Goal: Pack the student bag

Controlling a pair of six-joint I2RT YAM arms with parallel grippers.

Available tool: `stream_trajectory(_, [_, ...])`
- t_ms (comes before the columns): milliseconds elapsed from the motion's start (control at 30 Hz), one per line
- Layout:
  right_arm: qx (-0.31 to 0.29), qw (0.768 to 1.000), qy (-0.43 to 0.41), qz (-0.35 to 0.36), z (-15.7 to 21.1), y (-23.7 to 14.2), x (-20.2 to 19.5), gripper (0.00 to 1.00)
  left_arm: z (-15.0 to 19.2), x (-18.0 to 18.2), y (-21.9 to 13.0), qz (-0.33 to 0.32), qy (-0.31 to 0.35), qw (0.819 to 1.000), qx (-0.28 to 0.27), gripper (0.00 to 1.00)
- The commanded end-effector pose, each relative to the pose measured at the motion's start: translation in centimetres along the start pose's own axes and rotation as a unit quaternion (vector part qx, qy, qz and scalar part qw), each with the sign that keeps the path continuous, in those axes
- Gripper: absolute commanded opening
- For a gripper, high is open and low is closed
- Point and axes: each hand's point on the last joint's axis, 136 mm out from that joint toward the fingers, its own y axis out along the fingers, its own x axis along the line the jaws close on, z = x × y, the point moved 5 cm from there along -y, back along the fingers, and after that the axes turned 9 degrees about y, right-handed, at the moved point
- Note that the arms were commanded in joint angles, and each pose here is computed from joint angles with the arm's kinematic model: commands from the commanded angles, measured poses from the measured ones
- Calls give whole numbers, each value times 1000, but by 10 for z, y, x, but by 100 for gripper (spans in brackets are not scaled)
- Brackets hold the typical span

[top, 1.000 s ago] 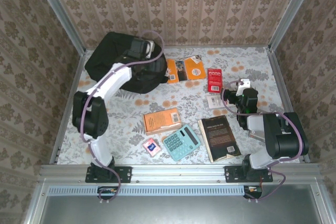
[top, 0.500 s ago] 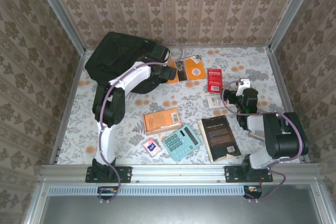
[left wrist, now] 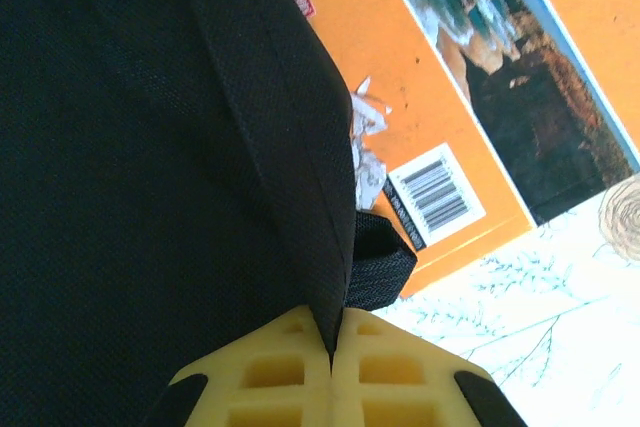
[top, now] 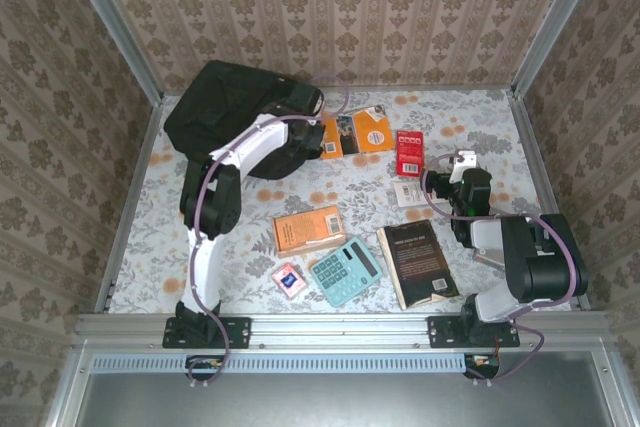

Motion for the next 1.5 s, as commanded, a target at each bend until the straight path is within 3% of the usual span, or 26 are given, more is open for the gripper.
stream_trajectory(0, [-6, 1000, -7, -13, -4, 2, 5, 100, 13, 5, -35, -7, 25, 1000, 11, 0])
stream_trajectory(200, [36, 999, -23, 10, -35, -3, 15, 100, 18, 17, -100, -33, 31, 998, -44, 0])
stream_trajectory(267, [7, 1000, -27, 13, -65, -15, 30, 100, 28, 18, -119, -37, 27, 997, -61, 0])
stream_trajectory(400, [-44, 996, -70, -23, -105, -49, 92, 100, 54, 15, -147, -27, 27, 997, -72, 0])
stream_trajectory(500, [-50, 991, -90, -83, -134, -84, 153, 100, 75, 7, -167, -10, 30, 996, -80, 0])
stream_trajectory(567, [-47, 995, -33, -82, -157, -104, 170, 100, 87, 2, -183, -10, 39, 995, -96, 0])
stream_trajectory(633, [29, 993, 98, -65, -164, -120, 166, 100, 103, -5, -196, -8, 57, 992, -115, 0])
stream_trajectory(700, [71, 973, 100, -193, -172, -128, 188, 100, 117, -12, -206, -2, 70, 990, -126, 0])
stream_trajectory(767, [99, 956, 147, -234, -167, -117, 195, 100, 131, -21, -212, 12, 89, 987, -133, 0])
stream_trajectory(833, [168, 942, 145, -250, -156, -101, 211, 100, 143, -27, -220, 12, 111, 984, -138, 0])
stream_trajectory(933, [260, 938, 106, -202, -123, -68, 234, 100, 160, -33, -228, 17, 127, 981, -144, 0])
stream_trajectory(1033, [307, 930, 80, -186, -98, -49, 261, 100, 175, -37, -234, 30, 138, 979, -150, 0])
stream_trajectory(1133, [405, 884, 104, -208, -80, -29, 291, 100, 186, -40, -238, 41, 155, 976, -151, 0])
stream_trajectory(1267, [451, 856, 141, -208, -58, 1, 316, 98, 192, -40, -241, 43, 162, 974, -152, 0])
stream_trajectory(1467, [495, 825, 177, -210, -39, 30, 339, 82, 193, -42, -244, 52, 172, 973, -144, 0])
